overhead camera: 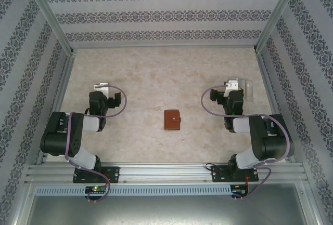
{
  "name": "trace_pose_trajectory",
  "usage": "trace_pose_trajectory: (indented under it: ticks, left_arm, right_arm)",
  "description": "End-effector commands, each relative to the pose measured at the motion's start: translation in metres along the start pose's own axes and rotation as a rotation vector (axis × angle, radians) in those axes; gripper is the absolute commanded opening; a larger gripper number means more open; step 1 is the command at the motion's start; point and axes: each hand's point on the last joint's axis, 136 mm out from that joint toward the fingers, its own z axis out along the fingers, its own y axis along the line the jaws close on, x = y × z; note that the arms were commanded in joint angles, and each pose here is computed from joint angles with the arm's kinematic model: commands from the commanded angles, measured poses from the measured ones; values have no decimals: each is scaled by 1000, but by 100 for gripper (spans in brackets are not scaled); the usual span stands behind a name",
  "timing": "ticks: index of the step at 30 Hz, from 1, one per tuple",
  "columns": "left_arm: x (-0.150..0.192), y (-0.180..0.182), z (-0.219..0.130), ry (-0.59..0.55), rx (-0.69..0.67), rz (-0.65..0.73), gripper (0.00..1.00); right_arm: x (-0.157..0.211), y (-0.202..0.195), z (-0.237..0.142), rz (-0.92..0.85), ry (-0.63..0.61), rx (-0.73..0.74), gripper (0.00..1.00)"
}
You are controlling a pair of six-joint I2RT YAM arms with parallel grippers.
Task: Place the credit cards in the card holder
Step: Reset both arms
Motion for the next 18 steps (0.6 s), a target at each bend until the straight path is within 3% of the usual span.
trace_pose_trajectory:
  ticks: [1,18]
  left_arm:
    - [-7,0,1,-21,10,-24,99]
    - [-7,0,1,-20,10,-23,99]
  right_arm:
    - [-7,-3,2,11,-15,7,98]
    - [-6,3,4,4,-2,-42,98]
